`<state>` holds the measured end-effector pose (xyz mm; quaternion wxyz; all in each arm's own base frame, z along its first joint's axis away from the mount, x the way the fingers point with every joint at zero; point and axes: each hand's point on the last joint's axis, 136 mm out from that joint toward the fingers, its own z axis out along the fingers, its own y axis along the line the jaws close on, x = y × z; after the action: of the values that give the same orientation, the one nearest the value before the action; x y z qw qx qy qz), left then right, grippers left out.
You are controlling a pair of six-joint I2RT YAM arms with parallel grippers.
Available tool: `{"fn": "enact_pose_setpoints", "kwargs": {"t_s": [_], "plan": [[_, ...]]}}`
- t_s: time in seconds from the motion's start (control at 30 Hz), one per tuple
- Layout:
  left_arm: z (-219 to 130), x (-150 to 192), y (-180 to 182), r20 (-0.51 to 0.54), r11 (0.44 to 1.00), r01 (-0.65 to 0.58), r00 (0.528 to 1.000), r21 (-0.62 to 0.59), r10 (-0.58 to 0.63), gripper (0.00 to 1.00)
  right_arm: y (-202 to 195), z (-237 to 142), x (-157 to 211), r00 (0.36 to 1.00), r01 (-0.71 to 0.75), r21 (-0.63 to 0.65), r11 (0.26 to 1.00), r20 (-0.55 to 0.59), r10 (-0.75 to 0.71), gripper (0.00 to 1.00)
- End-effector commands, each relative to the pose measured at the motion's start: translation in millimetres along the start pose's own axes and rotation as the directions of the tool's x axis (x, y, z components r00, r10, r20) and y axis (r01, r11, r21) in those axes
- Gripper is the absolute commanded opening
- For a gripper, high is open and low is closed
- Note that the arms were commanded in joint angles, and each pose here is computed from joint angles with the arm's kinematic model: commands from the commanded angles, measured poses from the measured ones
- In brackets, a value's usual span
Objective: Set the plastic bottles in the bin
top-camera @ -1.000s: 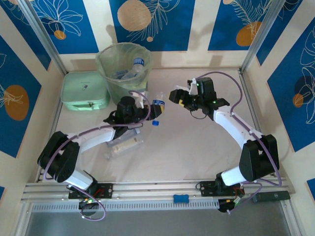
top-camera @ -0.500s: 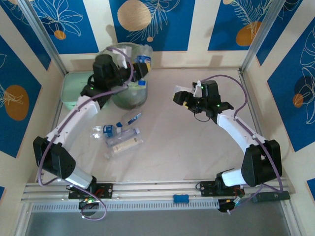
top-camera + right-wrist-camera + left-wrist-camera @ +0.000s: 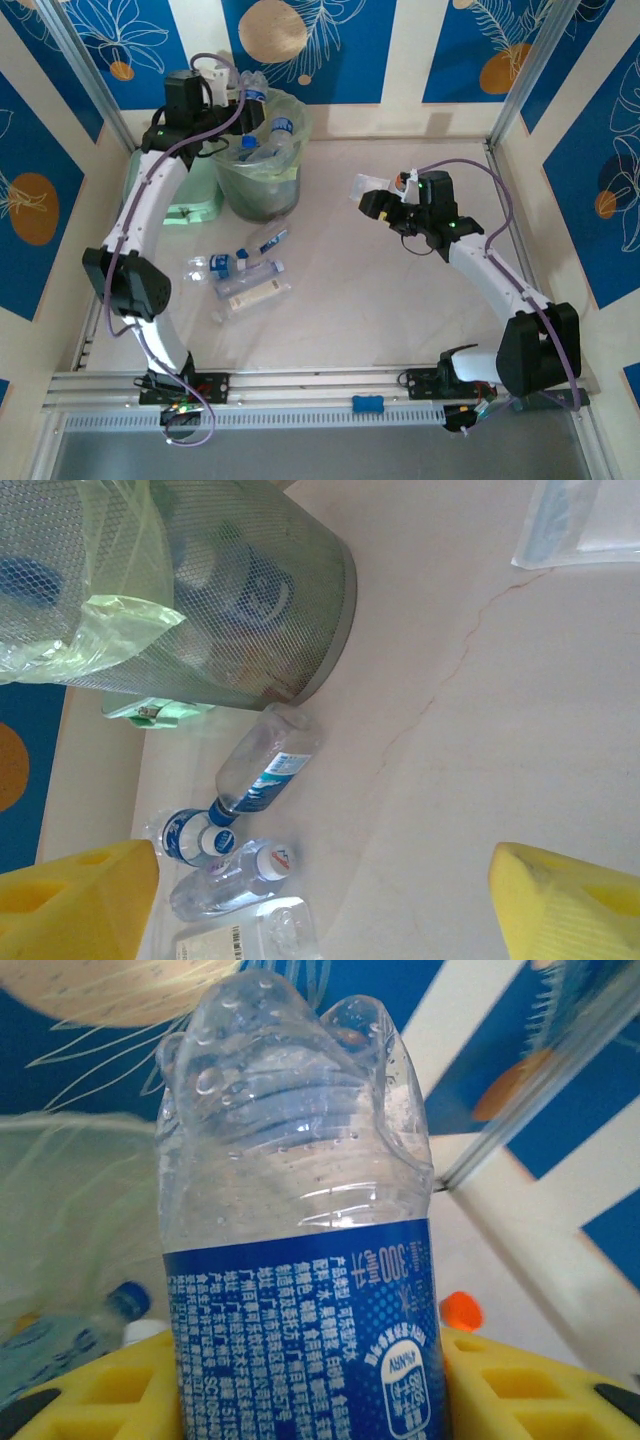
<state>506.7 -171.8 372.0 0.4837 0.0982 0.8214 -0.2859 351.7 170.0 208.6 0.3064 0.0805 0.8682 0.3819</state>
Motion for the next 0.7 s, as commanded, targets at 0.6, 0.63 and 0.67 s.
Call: {"fn": "enact_pose_setpoints", "kwargs": {"t_s": [0.6, 0.63, 0.67], "plan": [[16, 31, 36, -0.159, 0.991, -0.031, 0.987, -0.127, 0.011, 0.99, 7, 4, 10, 1.000, 0.002, -0.040, 0.999, -0.027, -0.003, 0.99], [11, 26, 32, -0.145, 0.992, -0.034, 0.989, -0.123, 0.016, 1.00, 8, 5, 10, 1.000, 0.002, -0.041, 0.999, -0.029, -0.004, 0.99], [5, 22, 28, -0.134, 0.992, -0.035, 0.991, -0.122, 0.018, 1.00, 8, 6, 11, 0.999, 0.002, -0.042, 0.999, -0.033, -0.003, 0.99]]}}
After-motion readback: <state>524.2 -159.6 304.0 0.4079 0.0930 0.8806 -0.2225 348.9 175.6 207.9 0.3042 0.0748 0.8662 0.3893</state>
